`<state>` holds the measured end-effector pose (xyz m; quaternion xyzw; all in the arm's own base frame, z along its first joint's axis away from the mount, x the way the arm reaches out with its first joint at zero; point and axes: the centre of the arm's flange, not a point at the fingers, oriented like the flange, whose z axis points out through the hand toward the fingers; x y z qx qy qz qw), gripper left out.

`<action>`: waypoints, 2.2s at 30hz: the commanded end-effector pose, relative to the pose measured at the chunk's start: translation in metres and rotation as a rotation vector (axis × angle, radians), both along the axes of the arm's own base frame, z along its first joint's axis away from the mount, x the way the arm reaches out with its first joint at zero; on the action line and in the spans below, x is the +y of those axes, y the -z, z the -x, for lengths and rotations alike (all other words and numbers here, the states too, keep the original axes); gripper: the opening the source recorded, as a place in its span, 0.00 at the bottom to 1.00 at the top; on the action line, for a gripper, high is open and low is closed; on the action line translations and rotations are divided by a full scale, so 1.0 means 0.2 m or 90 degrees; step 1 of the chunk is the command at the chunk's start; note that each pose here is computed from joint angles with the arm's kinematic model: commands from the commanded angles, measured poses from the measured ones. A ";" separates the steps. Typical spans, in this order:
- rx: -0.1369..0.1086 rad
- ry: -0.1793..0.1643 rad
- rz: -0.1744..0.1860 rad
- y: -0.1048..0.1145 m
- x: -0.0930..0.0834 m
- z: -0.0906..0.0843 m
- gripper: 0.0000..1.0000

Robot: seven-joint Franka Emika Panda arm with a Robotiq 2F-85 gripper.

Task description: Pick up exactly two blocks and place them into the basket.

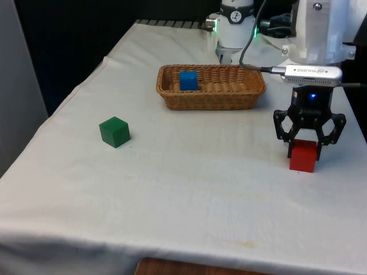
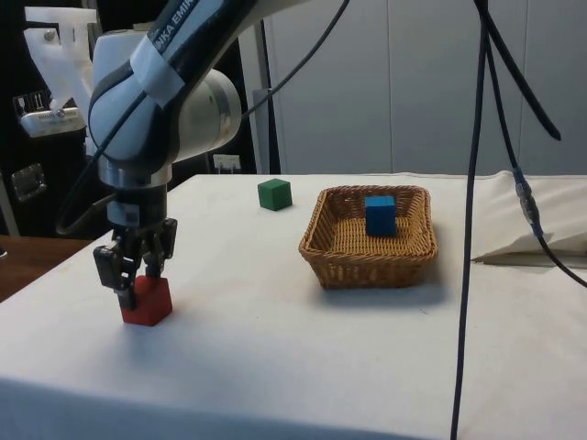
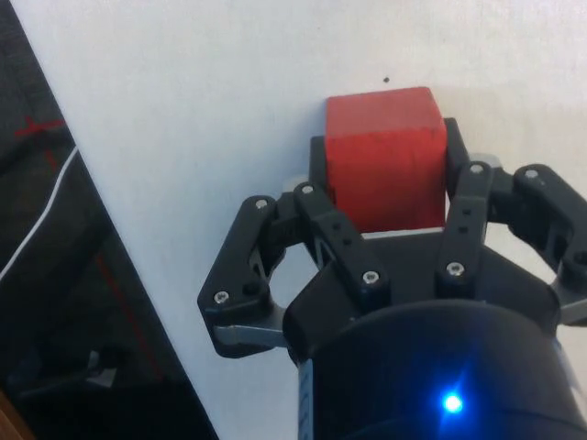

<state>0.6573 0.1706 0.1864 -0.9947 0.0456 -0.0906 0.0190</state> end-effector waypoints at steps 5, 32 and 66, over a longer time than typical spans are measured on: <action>-0.010 0.000 -0.002 -0.06 0.01 0.03 0.00; -0.020 -0.031 -0.037 -0.50 0.02 0.28 0.00; -0.054 -0.114 -0.042 -0.74 -0.16 0.61 0.00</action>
